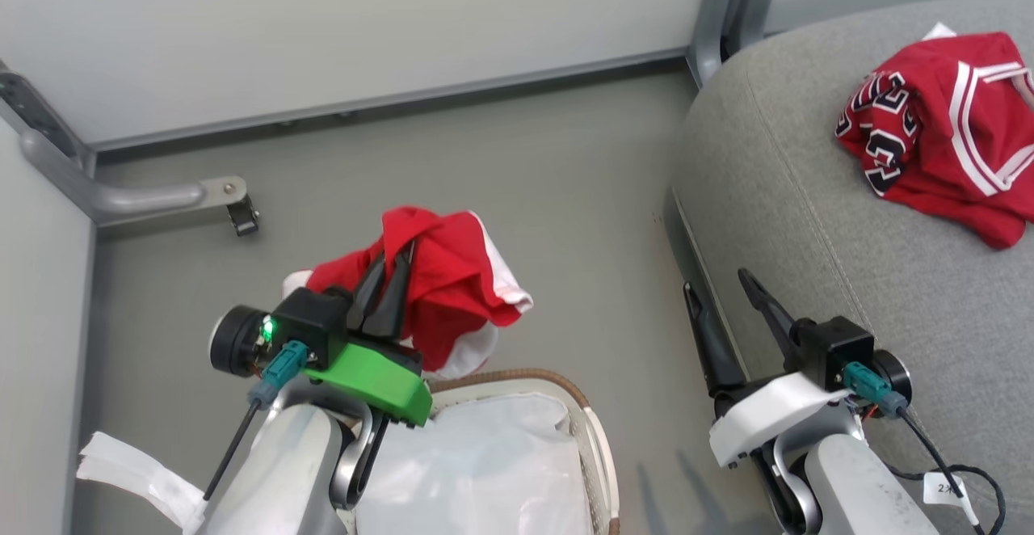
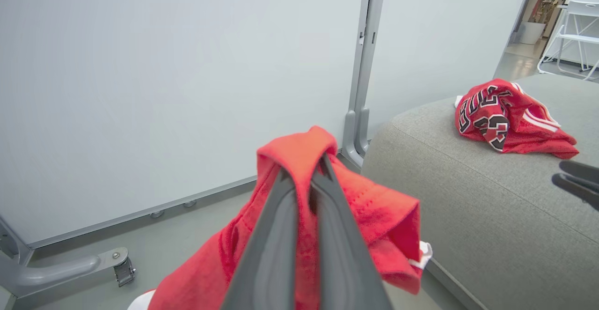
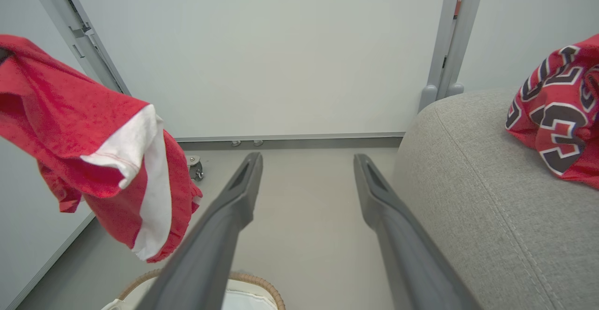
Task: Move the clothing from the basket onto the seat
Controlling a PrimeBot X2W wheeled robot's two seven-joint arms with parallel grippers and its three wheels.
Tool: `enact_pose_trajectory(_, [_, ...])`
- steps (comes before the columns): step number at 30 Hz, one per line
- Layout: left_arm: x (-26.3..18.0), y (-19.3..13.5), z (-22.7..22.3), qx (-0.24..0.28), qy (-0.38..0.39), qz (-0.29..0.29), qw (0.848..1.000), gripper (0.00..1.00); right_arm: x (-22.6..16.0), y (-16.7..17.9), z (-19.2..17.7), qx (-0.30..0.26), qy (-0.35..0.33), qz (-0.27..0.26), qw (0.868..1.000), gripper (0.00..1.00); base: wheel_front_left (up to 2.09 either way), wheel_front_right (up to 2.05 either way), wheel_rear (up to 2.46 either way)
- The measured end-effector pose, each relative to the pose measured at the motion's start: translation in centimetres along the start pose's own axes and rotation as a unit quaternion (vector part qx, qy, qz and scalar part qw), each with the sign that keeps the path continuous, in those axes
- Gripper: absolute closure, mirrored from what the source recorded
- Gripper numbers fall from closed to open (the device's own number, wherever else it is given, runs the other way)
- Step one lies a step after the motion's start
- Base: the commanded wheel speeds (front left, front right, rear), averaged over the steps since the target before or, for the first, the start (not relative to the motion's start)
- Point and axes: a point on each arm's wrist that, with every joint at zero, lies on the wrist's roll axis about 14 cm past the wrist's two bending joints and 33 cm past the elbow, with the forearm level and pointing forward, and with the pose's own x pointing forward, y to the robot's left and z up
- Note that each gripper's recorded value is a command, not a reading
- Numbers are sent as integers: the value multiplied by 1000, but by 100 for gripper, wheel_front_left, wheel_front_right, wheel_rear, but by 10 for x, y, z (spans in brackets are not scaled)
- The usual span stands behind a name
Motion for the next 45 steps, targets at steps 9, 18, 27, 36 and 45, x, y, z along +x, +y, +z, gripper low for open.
enact_pose_trajectory(9, [-8, -6, 83, 23, -117, 3, 993, 100, -3, 56, 20, -21, -27, 83, 996, 0, 0, 0, 0])
enact_pose_trajectory(18, [-8, -13, 85, 18, -123, -3, 992, 100, 10, 151, 68, -92, -106, 236, 962, 0, 0, 0, 0])
enact_pose_trajectory(27, [-18, -25, 76, 7, -110, -11, 994, 100, 17, 193, 60, -155, -100, 309, 933, 0, 0, 0, 0])
enact_pose_trajectory(36, [-26, -38, 73, -11, -106, -24, 994, 100, 29, 195, 31, -123, -44, 314, 941, 100, 0, 0, 0])
enact_pose_trajectory(45, [-18, -44, 71, -24, -105, -39, 993, 100, 40, 162, 49, -75, -56, 258, 962, 100, 0, 0, 0])
